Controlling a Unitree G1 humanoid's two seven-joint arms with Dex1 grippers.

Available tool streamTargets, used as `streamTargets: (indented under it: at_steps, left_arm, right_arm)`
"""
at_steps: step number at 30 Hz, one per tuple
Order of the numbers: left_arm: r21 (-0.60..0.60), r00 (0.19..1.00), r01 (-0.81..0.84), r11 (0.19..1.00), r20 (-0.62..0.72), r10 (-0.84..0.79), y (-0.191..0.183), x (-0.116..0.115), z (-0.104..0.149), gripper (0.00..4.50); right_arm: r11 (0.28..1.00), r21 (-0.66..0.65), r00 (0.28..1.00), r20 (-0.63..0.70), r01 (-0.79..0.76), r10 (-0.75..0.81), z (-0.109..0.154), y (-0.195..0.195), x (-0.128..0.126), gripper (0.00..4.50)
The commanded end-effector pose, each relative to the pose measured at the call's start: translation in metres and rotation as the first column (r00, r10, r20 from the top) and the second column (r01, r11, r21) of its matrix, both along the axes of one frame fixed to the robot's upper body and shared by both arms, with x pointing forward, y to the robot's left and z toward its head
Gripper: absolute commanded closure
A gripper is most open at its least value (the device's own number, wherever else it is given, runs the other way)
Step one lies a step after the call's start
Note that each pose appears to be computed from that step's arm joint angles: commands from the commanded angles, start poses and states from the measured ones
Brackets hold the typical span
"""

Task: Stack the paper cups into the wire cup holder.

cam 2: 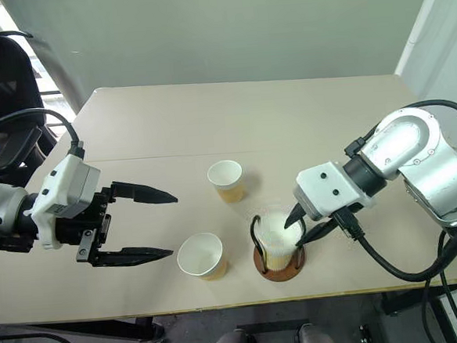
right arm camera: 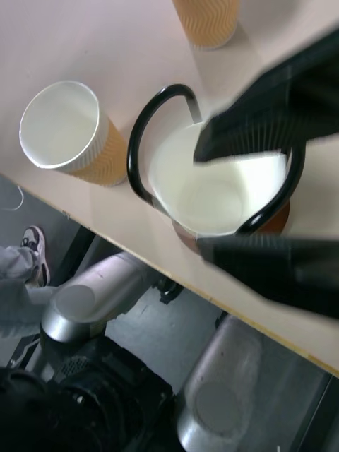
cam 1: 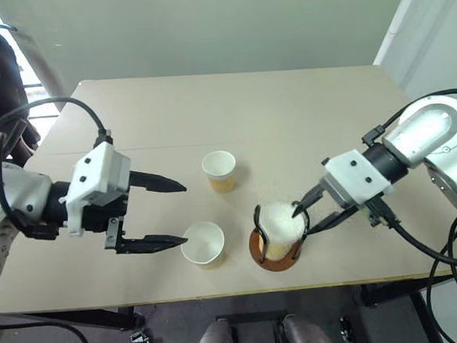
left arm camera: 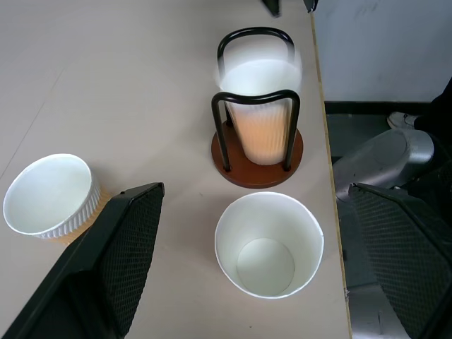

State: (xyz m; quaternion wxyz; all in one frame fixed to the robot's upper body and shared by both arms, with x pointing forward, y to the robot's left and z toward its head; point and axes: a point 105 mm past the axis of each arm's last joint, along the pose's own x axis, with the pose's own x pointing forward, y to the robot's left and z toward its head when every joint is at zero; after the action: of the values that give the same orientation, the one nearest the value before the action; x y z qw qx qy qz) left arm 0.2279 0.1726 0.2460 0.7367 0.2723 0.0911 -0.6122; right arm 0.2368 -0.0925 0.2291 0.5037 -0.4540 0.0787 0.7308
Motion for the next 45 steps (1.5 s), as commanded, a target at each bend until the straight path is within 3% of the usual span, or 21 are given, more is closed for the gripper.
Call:
streamTargets:
  at_steps: [1,5,10,13,15,20,24,33,39,45]
  left_arm:
    - [0.025,0.999,0.006,1.0,0.044,-0.007,0.001,-0.003,0.008,0.0]
    - [0.055,0.998,0.044,0.997,0.037,-0.047,0.0,-0.005,0.007,0.0]
    - [0.112,0.988,0.152,0.982,-0.003,-0.153,-0.007,-0.013,0.002,0.0]
    - [0.171,0.974,0.224,0.959,-0.054,-0.218,-0.011,-0.019,-0.01,0.0]
    - [0.217,0.968,0.25,0.944,-0.083,-0.237,-0.011,-0.019,-0.021,0.0]
    - [0.302,0.96,0.28,0.911,-0.106,-0.26,-0.01,-0.009,-0.043,0.0]
    - [0.401,0.948,0.317,0.86,-0.105,-0.301,-0.01,0.004,-0.065,0.0]
    - [0.417,0.902,0.431,0.8,-0.164,-0.4,-0.021,-0.001,-0.08,0.0]
    - [0.491,0.905,0.417,0.765,-0.144,-0.4,-0.017,0.011,-0.098,0.0]
    - [0.496,0.905,0.411,0.765,-0.118,-0.41,-0.019,0.018,-0.102,1.94]
  right_arm:
    - [1.0,0.005,0.999,0.052,0.008,-0.008,0.008,0.001,0.003,1.47]
    - [0.996,0.048,0.995,0.055,0.078,-0.08,0.018,-0.008,0.01,0.08]
    - [0.936,0.224,0.962,-0.067,0.273,-0.264,0.047,-0.048,0.009,0.03]
    - [0.771,0.428,0.882,-0.199,0.471,-0.428,0.078,-0.098,0.005,0.03]
    - [0.683,0.499,0.843,-0.246,0.533,-0.478,0.083,-0.124,-0.01,0.03]
    - [0.587,0.578,0.812,-0.273,0.568,-0.516,0.084,-0.134,-0.031,0.03]
    - [0.587,0.588,0.82,-0.272,0.556,-0.504,0.08,-0.122,-0.041,0.03]
    - [0.578,0.575,0.8,-0.268,0.579,-0.536,0.077,-0.118,-0.053,0.03]
    - [0.579,0.572,0.798,-0.26,0.581,-0.544,0.078,-0.116,-0.054,0.03]
    - [0.593,0.562,0.802,-0.248,0.576,-0.544,0.08,-0.114,-0.059,0.0]
